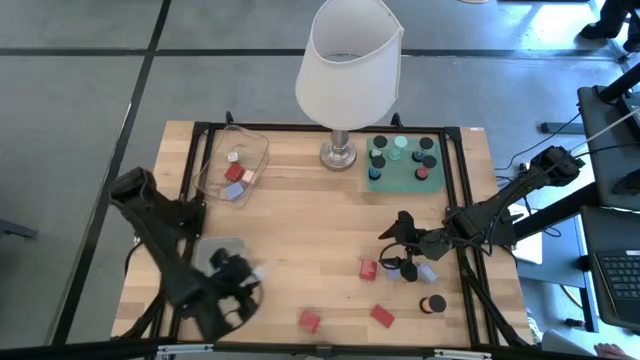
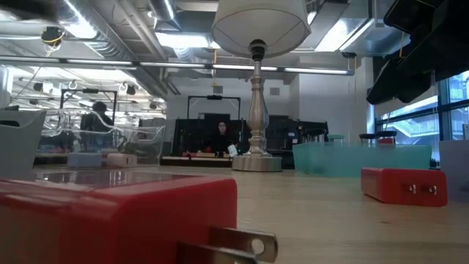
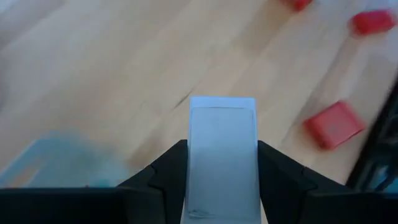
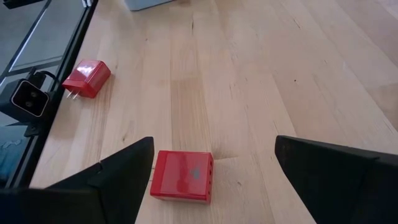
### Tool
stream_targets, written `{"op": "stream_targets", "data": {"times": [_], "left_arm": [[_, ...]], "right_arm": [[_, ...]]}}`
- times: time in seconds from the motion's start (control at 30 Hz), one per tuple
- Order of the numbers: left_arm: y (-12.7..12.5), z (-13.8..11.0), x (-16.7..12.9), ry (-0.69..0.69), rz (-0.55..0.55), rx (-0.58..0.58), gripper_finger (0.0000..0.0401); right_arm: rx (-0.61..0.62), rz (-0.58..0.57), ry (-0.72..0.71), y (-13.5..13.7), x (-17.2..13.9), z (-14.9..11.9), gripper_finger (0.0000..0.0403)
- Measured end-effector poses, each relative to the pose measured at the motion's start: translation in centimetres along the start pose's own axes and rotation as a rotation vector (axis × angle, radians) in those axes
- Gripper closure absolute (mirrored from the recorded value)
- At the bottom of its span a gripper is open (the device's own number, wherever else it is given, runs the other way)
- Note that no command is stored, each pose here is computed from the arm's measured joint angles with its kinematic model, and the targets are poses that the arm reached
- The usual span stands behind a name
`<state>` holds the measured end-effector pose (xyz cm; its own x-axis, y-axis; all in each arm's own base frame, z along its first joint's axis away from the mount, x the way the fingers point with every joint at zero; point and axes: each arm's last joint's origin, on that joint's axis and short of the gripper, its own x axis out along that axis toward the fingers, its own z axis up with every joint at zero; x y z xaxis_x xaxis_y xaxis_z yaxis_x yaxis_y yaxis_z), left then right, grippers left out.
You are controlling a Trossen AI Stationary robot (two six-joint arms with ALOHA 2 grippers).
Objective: Pick & Place Office items
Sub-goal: Put the light blue digital timer into the gray bin
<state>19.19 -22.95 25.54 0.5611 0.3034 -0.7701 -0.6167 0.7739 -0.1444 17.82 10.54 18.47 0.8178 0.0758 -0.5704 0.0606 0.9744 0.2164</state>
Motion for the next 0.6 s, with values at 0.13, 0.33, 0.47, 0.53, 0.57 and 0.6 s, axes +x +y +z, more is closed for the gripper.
{"op": "stream_targets", "data": {"times": [0.13, 0.33, 0.47, 0.53, 0.57, 0.6], "left_arm": [[1.7, -2.7, -1.6, 0.079, 0.079, -0.087, 0.025], [3.8, -6.6, -0.4, 0.125, 0.133, -0.226, 0.025], [4.8, -8.1, 1.0, 0.156, 0.136, -0.258, 0.025], [5.1, -8.6, 1.5, 0.188, 0.146, -0.264, 0.025], [5.2, -8.8, 1.7, 0.206, 0.157, -0.264, 0.025], [5.4, -8.9, 1.8, 0.221, 0.168, -0.262, 0.025]], "right_arm": [[0.0, 0.0, 0.0, 0.0, 0.0, 0.0, 0.0064], [0.0, 0.0, 0.001, 0.0, 0.0, 0.0, 0.0064], [0.0, 0.0, 0.001, 0.0, 0.0, 0.0, 0.0064], [0.0, -0.001, 0.001, 0.0, 0.0, 0.0, 0.0064], [-0.001, 0.0, 0.001, 0.0, 0.0, 0.0, 0.0064], [-0.001, 0.0, 0.001, 0.0, 0.0, 0.0, 0.0064]]}}
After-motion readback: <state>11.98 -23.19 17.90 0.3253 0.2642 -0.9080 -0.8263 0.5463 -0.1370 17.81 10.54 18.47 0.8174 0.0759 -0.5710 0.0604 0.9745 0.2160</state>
